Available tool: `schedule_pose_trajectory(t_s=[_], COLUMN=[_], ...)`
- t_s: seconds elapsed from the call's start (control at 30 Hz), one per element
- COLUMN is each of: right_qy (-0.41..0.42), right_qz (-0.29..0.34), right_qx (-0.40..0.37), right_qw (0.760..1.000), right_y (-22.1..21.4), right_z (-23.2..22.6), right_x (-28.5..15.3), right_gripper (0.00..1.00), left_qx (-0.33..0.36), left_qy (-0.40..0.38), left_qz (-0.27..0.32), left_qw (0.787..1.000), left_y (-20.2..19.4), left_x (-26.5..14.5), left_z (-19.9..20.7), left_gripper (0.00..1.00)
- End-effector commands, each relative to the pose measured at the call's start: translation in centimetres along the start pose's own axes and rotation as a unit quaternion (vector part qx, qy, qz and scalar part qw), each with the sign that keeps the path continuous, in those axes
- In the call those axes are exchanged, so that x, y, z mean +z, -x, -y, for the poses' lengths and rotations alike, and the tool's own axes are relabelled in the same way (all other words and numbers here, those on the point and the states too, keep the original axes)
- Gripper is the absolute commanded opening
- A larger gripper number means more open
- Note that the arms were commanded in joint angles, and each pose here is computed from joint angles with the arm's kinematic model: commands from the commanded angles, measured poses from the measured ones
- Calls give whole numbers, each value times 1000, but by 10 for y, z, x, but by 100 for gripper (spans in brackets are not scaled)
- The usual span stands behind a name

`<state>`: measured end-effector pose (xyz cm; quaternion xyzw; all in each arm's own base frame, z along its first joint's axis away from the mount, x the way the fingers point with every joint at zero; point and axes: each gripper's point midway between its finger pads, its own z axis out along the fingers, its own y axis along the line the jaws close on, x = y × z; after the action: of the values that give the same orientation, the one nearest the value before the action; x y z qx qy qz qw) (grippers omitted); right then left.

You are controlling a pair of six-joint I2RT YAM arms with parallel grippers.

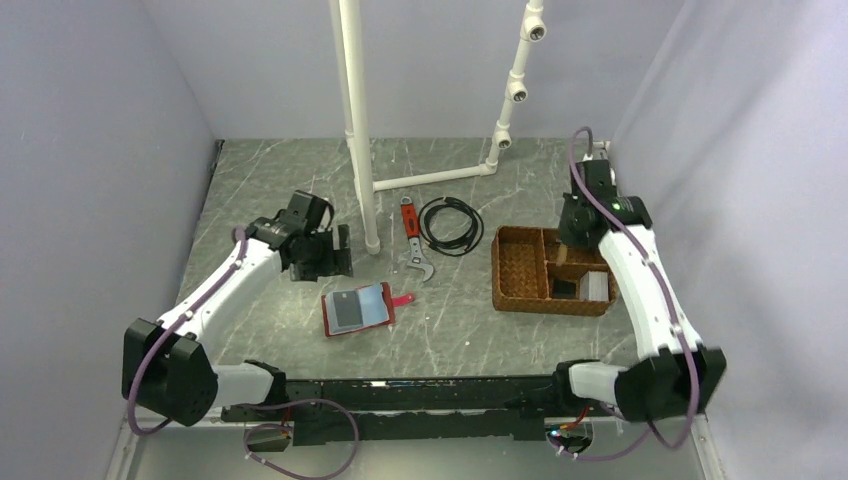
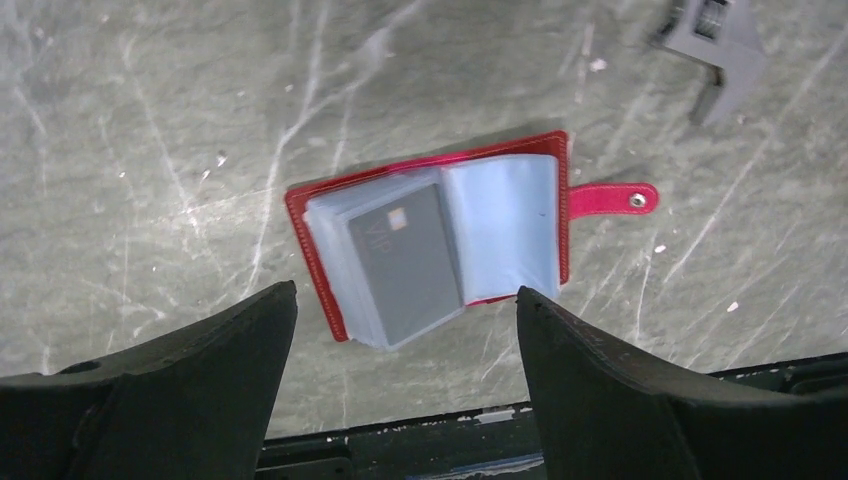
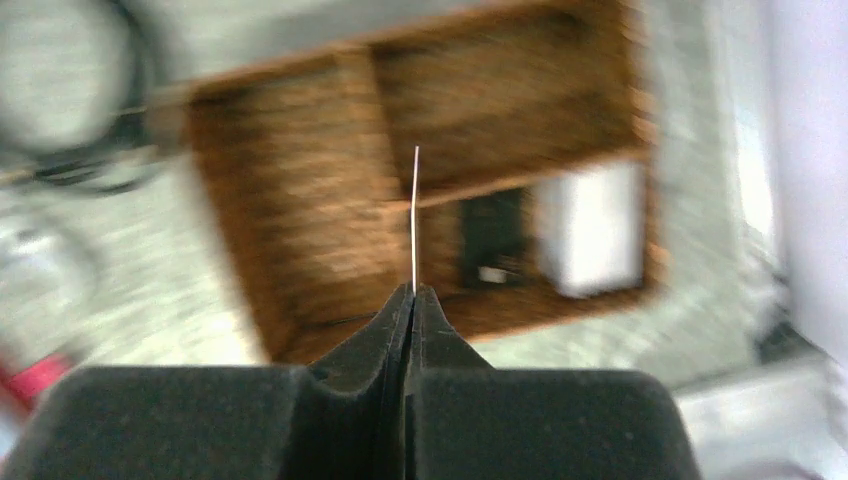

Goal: Put the credit cards into the card holder
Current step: Pick up the credit card from the storage box, then insert the credit card into the card holder.

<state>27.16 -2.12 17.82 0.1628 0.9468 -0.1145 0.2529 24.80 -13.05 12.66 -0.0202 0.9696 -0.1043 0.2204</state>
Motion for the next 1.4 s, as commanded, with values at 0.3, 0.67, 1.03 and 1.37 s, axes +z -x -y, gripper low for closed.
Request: schedule_pose_trajectory(t_s=[0.3, 0.67, 1.03, 1.37], right_qy=[655, 438, 408, 647], right_qz=[-51, -245, -294, -214], right_qx=[41, 196, 230, -13], right_qw=[753, 843, 833, 731], right_y=[-50, -119, -137, -163], right_z=[-281, -339, -362, -392], right_x=[-147, -83, -77, -120], right_gripper=[0, 0, 0, 0], left_qx=[-218, -288, -300, -321], left_qy=[-76, -44, -65, -77], left_qz=[-118, -184, -193, -200], left_qw=[966, 939, 932, 922], left_y=[-24, -44, -50, -70], left_x=[29, 51, 53, 63], left_z=[-46, -55, -48, -45], left_gripper=[99, 99, 91, 88])
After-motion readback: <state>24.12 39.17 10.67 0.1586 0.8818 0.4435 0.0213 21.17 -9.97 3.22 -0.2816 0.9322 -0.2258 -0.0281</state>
